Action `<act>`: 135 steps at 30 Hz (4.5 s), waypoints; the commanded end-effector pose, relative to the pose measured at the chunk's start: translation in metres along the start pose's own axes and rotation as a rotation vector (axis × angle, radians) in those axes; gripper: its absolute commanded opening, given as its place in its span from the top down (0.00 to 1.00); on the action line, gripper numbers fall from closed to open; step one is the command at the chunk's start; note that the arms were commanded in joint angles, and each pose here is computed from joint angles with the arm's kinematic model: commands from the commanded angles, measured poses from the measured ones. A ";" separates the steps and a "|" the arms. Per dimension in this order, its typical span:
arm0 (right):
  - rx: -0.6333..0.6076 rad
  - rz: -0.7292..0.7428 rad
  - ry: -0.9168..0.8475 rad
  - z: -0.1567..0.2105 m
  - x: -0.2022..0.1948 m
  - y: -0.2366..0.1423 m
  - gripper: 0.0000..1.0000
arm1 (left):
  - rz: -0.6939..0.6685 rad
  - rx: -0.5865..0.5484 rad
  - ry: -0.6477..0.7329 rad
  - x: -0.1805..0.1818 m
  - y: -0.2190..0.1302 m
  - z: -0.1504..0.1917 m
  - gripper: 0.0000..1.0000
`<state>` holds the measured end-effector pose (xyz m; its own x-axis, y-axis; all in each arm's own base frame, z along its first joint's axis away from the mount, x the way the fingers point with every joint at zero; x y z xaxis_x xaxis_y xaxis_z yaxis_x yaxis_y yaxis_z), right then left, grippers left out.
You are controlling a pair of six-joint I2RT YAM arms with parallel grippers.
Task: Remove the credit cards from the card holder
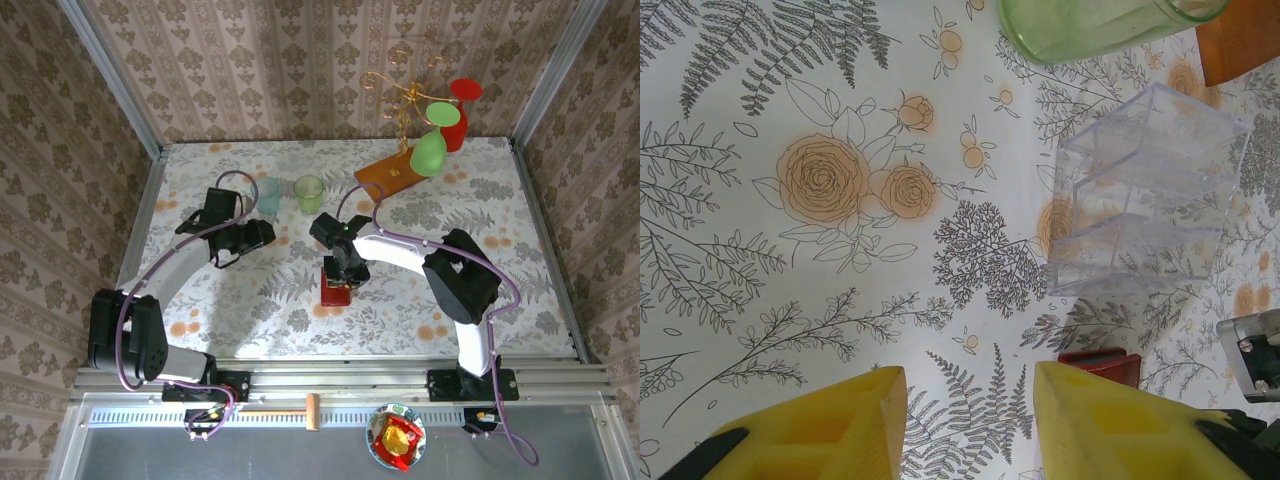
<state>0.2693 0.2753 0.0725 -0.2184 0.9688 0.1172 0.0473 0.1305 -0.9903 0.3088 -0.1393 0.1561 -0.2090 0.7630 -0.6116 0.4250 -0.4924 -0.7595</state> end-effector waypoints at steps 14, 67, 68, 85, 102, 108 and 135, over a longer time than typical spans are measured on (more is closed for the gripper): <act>0.027 -0.025 0.054 0.008 -0.007 0.017 0.84 | 0.008 0.034 -0.004 -0.002 0.007 0.005 0.61; -0.082 -0.228 0.181 0.019 -0.076 0.000 0.74 | 0.044 0.141 0.053 -0.083 0.055 0.042 0.61; -0.084 -0.239 0.182 0.018 -0.075 0.000 0.75 | 0.043 0.140 0.054 -0.082 0.055 0.042 0.61; -0.180 -0.348 0.036 -0.001 -0.026 -0.058 0.96 | 0.125 0.031 0.035 -0.072 0.023 0.015 0.61; -0.166 -0.386 0.029 -0.006 0.026 -0.090 1.00 | 0.138 -0.003 -0.015 -0.034 0.002 0.010 0.61; -0.164 -0.372 0.044 -0.005 0.026 -0.087 1.00 | 0.158 0.041 -0.021 -0.034 0.009 0.016 0.61; -0.110 -0.139 0.078 0.027 -0.075 -0.035 1.00 | 0.194 0.221 0.081 -0.080 0.047 0.069 0.67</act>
<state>0.2542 0.1947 0.1020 -0.1320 0.9519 0.2766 0.1075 0.2911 -0.9506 0.2831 -0.2399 0.1467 -0.0900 0.6918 -0.7164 0.2604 -0.6780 -0.6874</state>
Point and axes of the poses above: each hand's point on the last joint's axis, 136 mm out from that joint toward the fingers, its own y axis out along the fingers, its own x axis along the line the jaws close on, z = x × y, the point moved 4 cm from there along -y, back along the fingers, and after that the axes turned 13 degrees about -y, right-handed, at the moved point
